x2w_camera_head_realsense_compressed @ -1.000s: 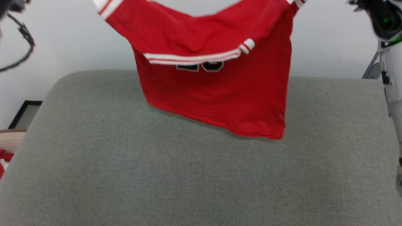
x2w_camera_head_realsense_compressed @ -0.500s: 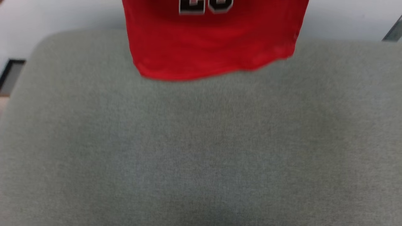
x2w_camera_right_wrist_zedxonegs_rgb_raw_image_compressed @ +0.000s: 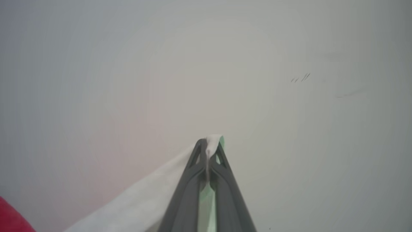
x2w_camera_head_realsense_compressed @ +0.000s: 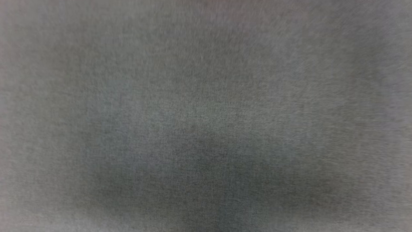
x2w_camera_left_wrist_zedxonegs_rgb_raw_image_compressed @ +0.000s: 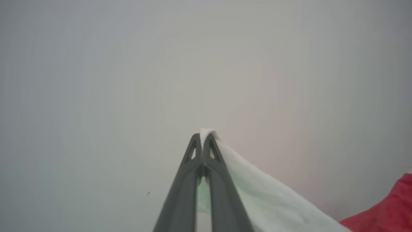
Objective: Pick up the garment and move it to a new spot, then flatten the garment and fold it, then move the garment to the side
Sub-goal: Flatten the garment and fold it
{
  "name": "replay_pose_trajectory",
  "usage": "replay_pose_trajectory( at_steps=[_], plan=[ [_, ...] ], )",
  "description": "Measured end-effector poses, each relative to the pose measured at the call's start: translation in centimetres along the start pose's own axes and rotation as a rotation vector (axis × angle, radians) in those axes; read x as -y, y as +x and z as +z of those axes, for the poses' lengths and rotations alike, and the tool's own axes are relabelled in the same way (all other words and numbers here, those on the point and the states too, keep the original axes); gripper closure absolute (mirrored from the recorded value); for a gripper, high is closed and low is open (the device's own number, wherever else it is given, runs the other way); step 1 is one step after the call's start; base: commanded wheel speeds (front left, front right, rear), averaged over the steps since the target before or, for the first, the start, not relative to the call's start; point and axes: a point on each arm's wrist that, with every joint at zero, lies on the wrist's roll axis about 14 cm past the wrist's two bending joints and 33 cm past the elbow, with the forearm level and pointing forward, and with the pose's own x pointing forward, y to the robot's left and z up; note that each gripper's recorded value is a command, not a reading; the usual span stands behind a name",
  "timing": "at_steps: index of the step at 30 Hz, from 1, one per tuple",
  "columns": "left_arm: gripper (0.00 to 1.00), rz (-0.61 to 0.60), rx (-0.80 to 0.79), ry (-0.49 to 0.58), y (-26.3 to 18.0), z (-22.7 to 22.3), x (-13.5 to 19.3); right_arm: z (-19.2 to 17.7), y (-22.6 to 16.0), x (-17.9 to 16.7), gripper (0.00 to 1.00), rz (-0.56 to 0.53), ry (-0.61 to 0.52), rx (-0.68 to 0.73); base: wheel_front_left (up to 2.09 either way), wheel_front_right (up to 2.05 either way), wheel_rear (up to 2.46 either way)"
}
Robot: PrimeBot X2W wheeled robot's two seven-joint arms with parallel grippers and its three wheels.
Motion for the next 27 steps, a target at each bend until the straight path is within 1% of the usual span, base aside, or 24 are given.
replay_pose_trajectory(
  at_steps=[2, 3, 5, 6, 8, 10, 14, 15, 16, 19, 21, 23, 24, 26, 27],
  plan=[
    [1.00, -0.006, 0.018, 0.006, 0.3, -2.1, 0.0, -1.8, -0.4, -0.8, 1.00, 0.011, -0.049, 0.003, 0.00, 0.00, 0.00],
    [1.00, 0.000, 0.000, -0.017, 0.3, -3.9, -0.1, -3.3, -0.8, -1.3, 1.00, 0.016, -0.054, -0.012, 0.00, 0.00, 0.00],
    [1.00, 0.000, -0.056, -0.015, -0.2, -7.9, 0.0, -7.3, -2.2, -2.9, 1.00, 0.043, -0.064, -0.076, 0.00, 0.00, 0.00],
    [1.00, 0.009, -0.092, -0.035, -0.6, -10.1, -0.1, -9.3, -3.0, -3.8, 1.00, 0.060, -0.063, -0.112, 0.00, 0.00, 0.00],
    [1.00, 0.017, -0.169, -0.036, -1.8, -14.3, -0.3, -12.8, -4.5, -5.3, 1.00, 0.083, -0.044, -0.176, 0.00, 0.00, 0.00],
    [1.00, 0.035, -0.240, -0.067, -3.3, -17.9, -0.6, -15.9, -6.1, -6.7, 1.00, 0.106, -0.024, -0.238, 0.00, 0.00, 0.00],
    [1.00, 0.051, -0.405, -0.068, -6.7, -22.9, -1.1, -21.0, -9.6, -8.7, 1.00, 0.132, 0.032, -0.381, 0.00, 0.00, 0.00],
    [1.00, 0.054, -0.447, -0.062, -7.6, -23.9, -1.2, -22.0, -10.4, -9.0, 1.00, 0.125, 0.065, -0.416, 0.00, 0.00, 0.00],
    [1.00, 0.063, -0.502, -0.075, -8.8, -25.0, -1.4, -22.6, -11.3, -9.7, 1.00, 0.140, 0.077, -0.445, 0.00, 0.00, 0.00],
    [1.00, 0.055, -0.651, -0.086, -12.3, -27.6, -0.9, -24.5, -14.3, -11.3, 1.00, 0.151, 0.157, -0.551, 0.00, 0.00, 0.00],
    [1.00, 0.055, -0.744, -0.105, -14.9, -28.9, -0.6, -25.4, -16.3, -11.8, 1.00, 0.135, 0.224, -0.629, 0.00, 0.00, 0.00],
    [1.00, 0.043, -0.845, -0.108, -17.9, -30.0, -0.3, -25.8, -18.3, -12.1, 1.00, 0.130, 0.271, -0.698, 0.00, 0.00, 0.00],
    [1.00, 0.048, -0.869, -0.122, -19.0, -30.1, -0.3, -25.8, -19.3, -12.4, 1.00, 0.119, 0.312, -0.739, 0.00, 0.00, 0.00],
    [1.00, 0.044, -0.924, -0.129, -21.3, -30.0, -0.5, -25.6, -21.6, -13.1, 1.00, 0.141, 0.339, -0.810, 0.00, 0.00, 0.00],
    [1.00, 0.039, -0.939, -0.125, -22.3, -29.8, -0.6, -25.4, -22.8, -13.3, 1.00, 0.127, 0.384, -0.851, 0.00, 0.00, 0.00]
  ],
)
